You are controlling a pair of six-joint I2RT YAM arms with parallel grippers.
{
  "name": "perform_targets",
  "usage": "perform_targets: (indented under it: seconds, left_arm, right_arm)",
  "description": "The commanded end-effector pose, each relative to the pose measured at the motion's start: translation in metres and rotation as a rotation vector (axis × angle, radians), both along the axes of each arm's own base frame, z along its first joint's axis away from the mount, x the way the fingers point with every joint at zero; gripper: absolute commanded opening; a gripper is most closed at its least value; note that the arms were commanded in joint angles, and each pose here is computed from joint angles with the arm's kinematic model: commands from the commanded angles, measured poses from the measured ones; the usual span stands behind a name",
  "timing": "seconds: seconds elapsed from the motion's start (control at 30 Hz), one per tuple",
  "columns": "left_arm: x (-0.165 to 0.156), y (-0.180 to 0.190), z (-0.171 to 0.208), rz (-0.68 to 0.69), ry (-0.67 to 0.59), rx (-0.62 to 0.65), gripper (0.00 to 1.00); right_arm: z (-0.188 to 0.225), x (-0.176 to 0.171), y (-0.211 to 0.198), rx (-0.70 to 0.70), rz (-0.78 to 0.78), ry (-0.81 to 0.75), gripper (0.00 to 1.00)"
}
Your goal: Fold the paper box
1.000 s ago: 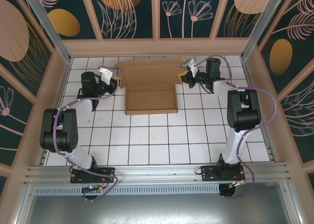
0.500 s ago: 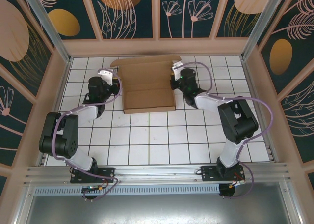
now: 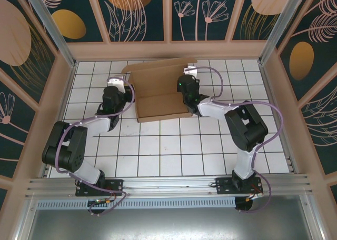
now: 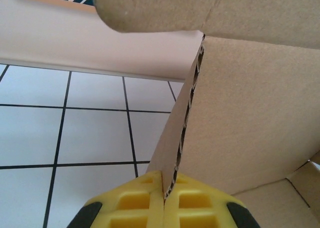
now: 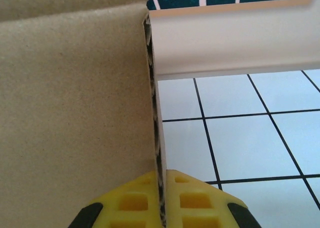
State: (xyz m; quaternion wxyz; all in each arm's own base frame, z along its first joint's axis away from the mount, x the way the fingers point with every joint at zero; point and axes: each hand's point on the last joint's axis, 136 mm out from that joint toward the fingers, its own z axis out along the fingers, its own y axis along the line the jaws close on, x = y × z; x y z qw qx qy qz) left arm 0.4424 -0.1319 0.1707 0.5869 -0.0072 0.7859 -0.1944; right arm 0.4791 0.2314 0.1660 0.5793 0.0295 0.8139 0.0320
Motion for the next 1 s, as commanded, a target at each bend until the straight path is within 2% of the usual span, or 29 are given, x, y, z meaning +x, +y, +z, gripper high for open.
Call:
perform_targets:
  seconds: [0.0, 0.37, 0.57, 0.8, 0.97]
  left_arm:
    - [0.009, -0.007, 0.044, 0.032, -0.115, -0.102, 0.0]
    - [-0.016, -0.028, 0.01, 0.023, -0.103, -0.174, 0.0]
    - [-0.026, -0.042, -0.004, 0.014, -0.081, -0.166, 0.0]
    - [-0.034, -0.035, -0.015, 0.076, -0.052, -0.219, 0.04]
    - [-0.043, -0.033, -0.023, 0.073, -0.037, -0.262, 0.04]
  right_arm:
    - [0.001, -0.004, -0.002, 0.101, -0.099, -0.017, 0.0]
    - [-0.008, -0.032, -0.003, 0.161, -0.053, -0.114, 0.0]
    - [-0.012, -0.048, -0.004, 0.163, -0.077, -0.157, 0.0]
    - [-0.018, -0.062, 0.0, 0.15, -0.071, -0.182, 0.0]
    - [-0.022, -0.071, -0.001, 0.155, -0.065, -0.193, 0.0]
